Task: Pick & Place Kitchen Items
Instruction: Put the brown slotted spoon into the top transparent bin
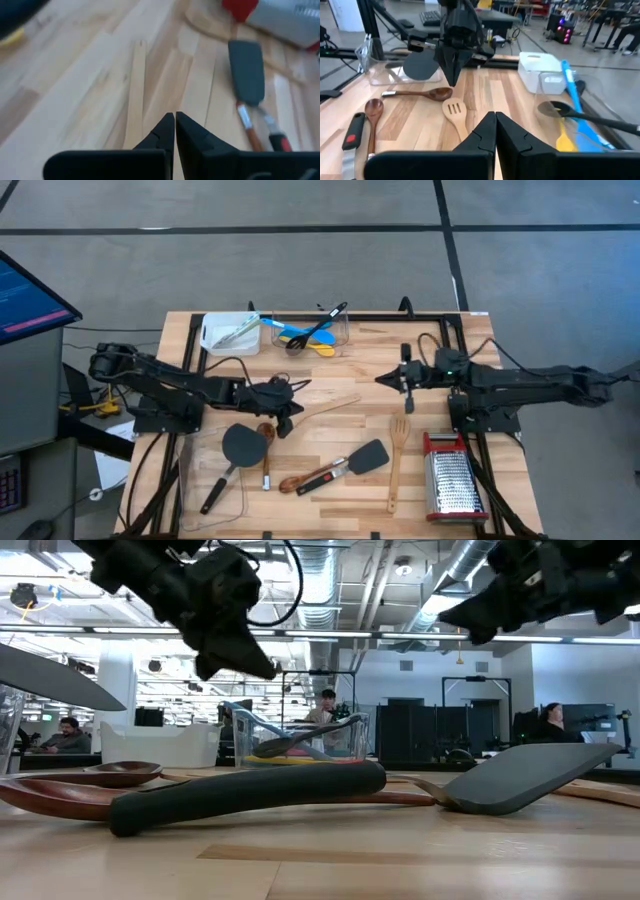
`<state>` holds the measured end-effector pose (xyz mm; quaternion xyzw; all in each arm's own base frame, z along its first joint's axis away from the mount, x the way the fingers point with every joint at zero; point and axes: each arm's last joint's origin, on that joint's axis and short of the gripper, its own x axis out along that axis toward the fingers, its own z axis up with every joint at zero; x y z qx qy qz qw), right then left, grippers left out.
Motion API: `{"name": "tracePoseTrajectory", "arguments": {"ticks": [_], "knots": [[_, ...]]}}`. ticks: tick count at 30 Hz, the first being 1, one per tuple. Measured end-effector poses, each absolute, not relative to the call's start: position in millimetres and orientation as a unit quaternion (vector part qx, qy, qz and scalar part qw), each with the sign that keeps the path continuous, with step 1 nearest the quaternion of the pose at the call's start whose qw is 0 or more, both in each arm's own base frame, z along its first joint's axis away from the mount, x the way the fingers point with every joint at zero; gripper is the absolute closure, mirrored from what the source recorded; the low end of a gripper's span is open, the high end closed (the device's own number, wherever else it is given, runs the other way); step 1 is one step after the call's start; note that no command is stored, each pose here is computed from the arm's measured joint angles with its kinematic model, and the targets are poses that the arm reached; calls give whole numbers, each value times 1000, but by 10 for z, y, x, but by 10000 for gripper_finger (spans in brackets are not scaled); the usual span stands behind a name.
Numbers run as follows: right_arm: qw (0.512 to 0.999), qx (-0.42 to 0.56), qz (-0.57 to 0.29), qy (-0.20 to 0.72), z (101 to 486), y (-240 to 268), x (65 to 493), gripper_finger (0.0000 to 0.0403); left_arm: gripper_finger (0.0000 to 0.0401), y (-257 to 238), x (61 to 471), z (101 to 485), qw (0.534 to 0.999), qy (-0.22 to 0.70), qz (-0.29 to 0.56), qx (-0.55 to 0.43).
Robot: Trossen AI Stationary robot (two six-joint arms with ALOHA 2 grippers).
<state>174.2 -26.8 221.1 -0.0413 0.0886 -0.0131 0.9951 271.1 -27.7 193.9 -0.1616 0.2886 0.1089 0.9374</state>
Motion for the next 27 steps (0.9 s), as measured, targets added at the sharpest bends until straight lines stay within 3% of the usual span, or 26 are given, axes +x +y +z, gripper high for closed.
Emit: {"name": "tracePoseTrajectory", "arguments": {"ticks": [7,18,27], "knots": [[990,-18,-13,143,2121,-314,2050,403,400,-231,2598,1804,898,365,148,-195],[976,-5,-12,216,1932,-390,2459,403,400,-221,2479,1702,823,455,127,-317],[972,-6,-11,236,1873,-424,2649,403,400,-187,2454,1583,793,488,164,-326]]}}
